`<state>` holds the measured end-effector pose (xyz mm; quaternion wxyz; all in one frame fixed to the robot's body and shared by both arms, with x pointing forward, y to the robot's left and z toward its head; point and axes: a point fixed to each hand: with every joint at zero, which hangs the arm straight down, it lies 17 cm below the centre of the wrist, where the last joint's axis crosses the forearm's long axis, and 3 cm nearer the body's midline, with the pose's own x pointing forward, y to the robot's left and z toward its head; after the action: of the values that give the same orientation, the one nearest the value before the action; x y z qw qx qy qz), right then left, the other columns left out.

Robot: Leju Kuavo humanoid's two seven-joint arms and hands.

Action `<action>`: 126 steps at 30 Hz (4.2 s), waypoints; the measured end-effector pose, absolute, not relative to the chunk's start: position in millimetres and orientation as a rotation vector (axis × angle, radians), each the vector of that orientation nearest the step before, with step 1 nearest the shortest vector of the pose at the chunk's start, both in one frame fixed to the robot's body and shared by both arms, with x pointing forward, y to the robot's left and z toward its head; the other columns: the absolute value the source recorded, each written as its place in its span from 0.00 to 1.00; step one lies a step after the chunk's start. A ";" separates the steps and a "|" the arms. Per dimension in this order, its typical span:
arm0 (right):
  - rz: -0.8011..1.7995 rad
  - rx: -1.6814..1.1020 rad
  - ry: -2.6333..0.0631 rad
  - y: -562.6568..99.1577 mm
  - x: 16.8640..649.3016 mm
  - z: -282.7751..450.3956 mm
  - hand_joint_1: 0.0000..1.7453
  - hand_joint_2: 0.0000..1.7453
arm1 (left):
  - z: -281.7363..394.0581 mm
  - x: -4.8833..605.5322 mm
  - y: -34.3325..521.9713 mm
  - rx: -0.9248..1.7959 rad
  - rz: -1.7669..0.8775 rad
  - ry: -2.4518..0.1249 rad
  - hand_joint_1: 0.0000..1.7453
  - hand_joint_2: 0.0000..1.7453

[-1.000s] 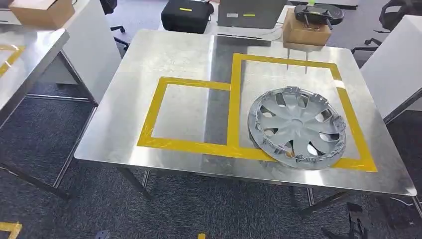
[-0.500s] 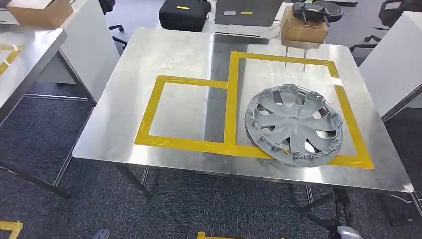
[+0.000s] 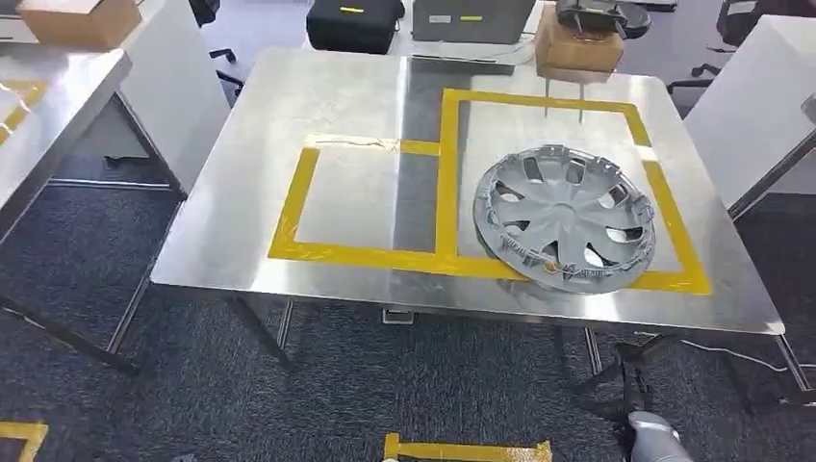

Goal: Take the parts from the cabinet and place them on the table.

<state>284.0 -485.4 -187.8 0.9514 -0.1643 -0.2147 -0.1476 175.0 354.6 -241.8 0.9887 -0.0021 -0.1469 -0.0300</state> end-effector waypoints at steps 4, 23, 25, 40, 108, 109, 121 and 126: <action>-0.307 -0.322 -0.431 -480.5 285.4 -188.4 0.00 1.00 | -243.3 176.2 348.0 0.004 -0.054 -0.296 0.00 0.00; -0.286 -0.294 -0.439 -464.1 300.2 -185.1 0.00 1.00 | -245.4 171.4 342.2 -0.011 -0.065 -0.284 0.00 0.00; -0.284 -0.291 -0.432 -460.9 300.1 -186.0 0.00 1.00 | -245.9 171.2 344.6 0.001 -0.062 -0.282 0.00 0.00; -0.252 -0.298 -0.418 -459.3 299.0 -186.8 0.00 1.00 | -246.7 169.8 335.2 -0.016 -0.076 -0.278 0.00 0.00; -0.313 -0.185 -0.331 -434.9 189.3 -237.9 0.00 0.00 | -231.5 180.5 387.5 0.142 -0.299 -0.338 0.00 0.00; -0.318 -0.180 -0.331 -434.2 189.0 -238.0 0.00 0.00 | -230.9 181.9 384.6 0.137 -0.305 -0.345 0.00 0.00; -0.376 -0.152 -0.356 -427.7 195.0 -237.1 0.00 0.00 | -225.4 199.0 361.5 0.077 -0.392 -0.365 0.00 0.00; -0.383 -0.162 -0.356 -434.1 193.9 -236.1 0.00 0.00 | -222.1 210.2 358.3 0.077 -0.410 -0.381 0.00 0.00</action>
<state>193.9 -434.1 -236.1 0.9628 -0.0798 -0.1759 -0.1891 210.2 358.3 -222.1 0.9604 0.0379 -0.1880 -0.2021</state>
